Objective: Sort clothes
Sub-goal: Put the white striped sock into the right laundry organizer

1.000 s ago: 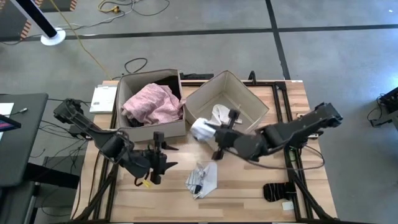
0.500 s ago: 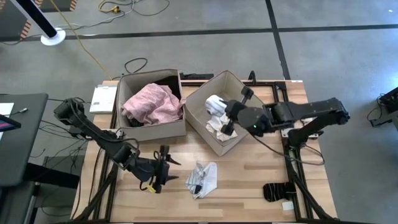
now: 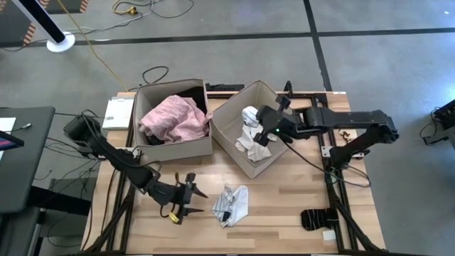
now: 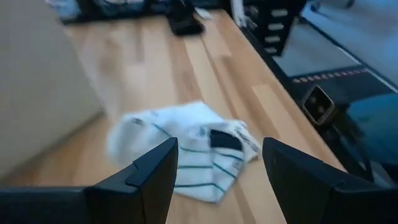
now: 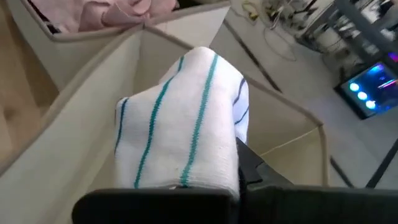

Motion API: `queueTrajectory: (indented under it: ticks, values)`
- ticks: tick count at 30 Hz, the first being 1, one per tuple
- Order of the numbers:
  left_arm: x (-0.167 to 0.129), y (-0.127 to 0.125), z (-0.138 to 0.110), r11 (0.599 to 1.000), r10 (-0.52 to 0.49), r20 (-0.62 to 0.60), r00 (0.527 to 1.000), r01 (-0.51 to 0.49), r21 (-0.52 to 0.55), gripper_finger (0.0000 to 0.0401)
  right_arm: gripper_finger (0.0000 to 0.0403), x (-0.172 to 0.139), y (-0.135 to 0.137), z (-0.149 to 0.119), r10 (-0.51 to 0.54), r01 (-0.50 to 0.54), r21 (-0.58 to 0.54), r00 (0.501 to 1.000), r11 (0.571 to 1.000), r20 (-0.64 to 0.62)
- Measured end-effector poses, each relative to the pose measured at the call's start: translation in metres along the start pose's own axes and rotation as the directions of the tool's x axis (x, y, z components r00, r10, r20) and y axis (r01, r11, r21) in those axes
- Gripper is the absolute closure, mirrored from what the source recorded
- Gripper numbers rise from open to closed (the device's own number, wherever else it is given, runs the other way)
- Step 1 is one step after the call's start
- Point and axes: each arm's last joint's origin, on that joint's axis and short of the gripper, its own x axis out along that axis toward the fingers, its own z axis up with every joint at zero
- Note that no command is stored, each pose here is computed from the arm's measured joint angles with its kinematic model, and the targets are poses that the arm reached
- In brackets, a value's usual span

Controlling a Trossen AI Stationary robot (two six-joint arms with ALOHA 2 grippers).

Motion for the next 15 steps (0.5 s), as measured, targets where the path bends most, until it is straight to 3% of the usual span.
queueTrajectory:
  ticks: [15]
  values:
    - [0.053, -0.019, -0.039, 0.994, -0.108, -0.122, 0.987, 0.106, -0.025, 0.0173, 0.0396, 0.043, -0.008, -0.032, 0.134, -0.123, 0.074, 0.973, 0.99, -0.185]
